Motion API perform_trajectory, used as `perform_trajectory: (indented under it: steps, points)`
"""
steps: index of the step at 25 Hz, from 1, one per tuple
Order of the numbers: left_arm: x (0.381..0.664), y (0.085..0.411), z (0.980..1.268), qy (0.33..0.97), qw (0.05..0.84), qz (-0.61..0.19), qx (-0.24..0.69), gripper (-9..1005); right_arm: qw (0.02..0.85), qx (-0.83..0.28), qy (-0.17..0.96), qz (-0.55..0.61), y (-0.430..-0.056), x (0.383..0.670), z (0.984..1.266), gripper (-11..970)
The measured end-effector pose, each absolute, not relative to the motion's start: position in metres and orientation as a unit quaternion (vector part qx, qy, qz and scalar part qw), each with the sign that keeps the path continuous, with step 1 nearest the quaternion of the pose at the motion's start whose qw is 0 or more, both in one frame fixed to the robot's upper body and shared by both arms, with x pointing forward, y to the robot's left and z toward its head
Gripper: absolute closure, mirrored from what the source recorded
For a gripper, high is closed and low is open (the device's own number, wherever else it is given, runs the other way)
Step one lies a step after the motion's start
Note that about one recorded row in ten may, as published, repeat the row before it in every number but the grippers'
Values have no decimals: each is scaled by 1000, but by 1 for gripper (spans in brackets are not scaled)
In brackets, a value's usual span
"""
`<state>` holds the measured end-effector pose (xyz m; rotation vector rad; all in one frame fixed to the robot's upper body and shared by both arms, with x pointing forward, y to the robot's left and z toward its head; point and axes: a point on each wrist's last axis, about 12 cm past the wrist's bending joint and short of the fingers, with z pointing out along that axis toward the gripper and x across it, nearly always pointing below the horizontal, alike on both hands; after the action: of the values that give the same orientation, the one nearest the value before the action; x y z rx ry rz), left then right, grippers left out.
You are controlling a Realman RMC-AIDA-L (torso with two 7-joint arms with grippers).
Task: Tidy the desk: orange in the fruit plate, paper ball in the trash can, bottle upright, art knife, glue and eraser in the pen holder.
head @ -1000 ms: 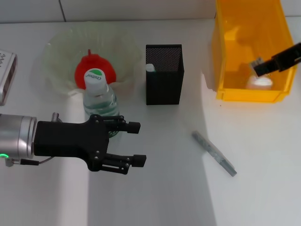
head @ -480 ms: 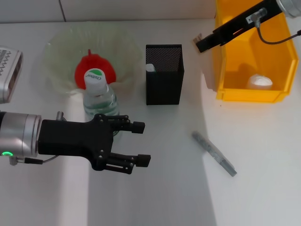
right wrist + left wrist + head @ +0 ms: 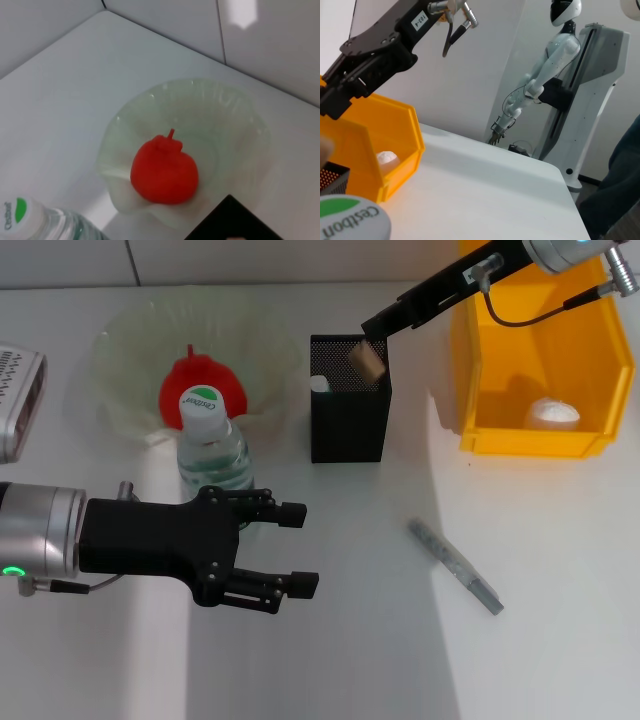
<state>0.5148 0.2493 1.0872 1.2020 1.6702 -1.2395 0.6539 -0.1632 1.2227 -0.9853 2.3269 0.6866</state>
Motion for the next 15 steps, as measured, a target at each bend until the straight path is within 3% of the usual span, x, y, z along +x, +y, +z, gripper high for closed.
perform_trajectory:
  steps: [4,10,13,15]
  points:
    - [514,250,1087,649,361,-481,466,161,267,-363,856,252,-161,658,1223,776]
    - [513,250,1086,650,361,-481,464,161,269,-363,856,251,-162,658,1224,566]
    - [513,251,1086,650,361,-481,464,161,270,-366,855,251,-170,654,1227,402]
    - [513,251,1086,650,361,-481,464,161,269,-366,855,251,-174,650,1229,402]
